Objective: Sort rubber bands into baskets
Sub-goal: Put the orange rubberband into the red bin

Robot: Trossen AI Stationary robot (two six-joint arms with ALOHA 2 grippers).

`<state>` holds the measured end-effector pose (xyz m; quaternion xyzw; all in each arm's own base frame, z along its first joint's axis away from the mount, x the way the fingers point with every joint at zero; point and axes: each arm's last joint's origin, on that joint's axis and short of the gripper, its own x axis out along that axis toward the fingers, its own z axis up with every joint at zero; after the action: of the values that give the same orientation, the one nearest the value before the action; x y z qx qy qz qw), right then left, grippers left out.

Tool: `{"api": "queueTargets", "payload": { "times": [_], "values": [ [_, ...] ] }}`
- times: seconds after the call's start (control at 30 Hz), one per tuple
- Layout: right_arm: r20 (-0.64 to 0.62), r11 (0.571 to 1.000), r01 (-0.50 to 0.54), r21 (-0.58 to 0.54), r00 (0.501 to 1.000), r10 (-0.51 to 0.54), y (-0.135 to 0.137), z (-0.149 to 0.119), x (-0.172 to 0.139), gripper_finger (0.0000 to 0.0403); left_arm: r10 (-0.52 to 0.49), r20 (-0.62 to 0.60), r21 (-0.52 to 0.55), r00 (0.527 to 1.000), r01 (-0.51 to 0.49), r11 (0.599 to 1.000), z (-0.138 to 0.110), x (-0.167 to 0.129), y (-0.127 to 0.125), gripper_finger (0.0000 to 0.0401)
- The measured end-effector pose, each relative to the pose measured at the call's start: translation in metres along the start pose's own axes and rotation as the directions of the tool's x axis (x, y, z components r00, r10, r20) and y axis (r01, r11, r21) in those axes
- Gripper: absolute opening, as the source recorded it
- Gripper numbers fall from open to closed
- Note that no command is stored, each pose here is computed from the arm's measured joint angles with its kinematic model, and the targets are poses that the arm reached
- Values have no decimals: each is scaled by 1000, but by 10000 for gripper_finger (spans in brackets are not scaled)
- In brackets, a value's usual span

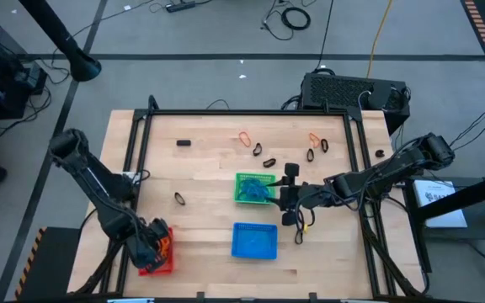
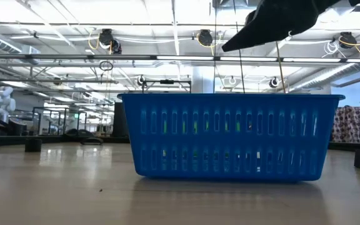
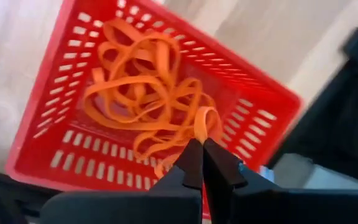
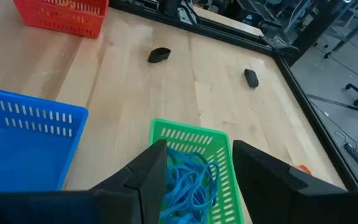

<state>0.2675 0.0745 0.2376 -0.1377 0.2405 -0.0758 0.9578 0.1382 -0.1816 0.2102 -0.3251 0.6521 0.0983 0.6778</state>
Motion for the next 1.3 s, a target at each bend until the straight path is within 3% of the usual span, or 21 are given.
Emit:
{"api": "queueTargets", "payload": {
  "times": [0.2,0.53,0.73,0.83,0.93,1.03,1.13,1.2,1.3],
  "values": [
    [7,1000,1,-25,1000,-1,0,1,0,176,94,-25,15,995,-94,995,0,13,2,36],
    [11,999,3,-38,1000,-3,-1,1,0,176,163,-57,31,985,-161,986,4,14,8,114],
    [10,999,10,-44,1000,-9,-2,1,1,176,116,-104,69,988,-110,992,30,7,9,120],
    [3,998,23,-57,1000,-22,-6,0,3,176,42,-19,167,999,-38,985,51,-6,4,120],
    [-12,998,35,-53,999,-36,-10,-1,5,176,-15,116,310,993,-22,951,75,-23,0,121],
    [-28,998,57,-30,998,-58,-16,-3,7,176,29,364,445,931,-201,873,99,-41,0,121],
    [-42,996,85,-11,995,-86,-24,-5,11,176,148,581,442,801,-462,769,126,-49,11,121],
    [-56,993,115,5,992,-115,-32,-8,14,176,181,642,395,745,-524,755,149,-52,24,121],
    [-96,971,237,42,968,-233,-46,-14,18,176,192,682,347,706,-543,764,185,-54,51,121]
  ]
}}
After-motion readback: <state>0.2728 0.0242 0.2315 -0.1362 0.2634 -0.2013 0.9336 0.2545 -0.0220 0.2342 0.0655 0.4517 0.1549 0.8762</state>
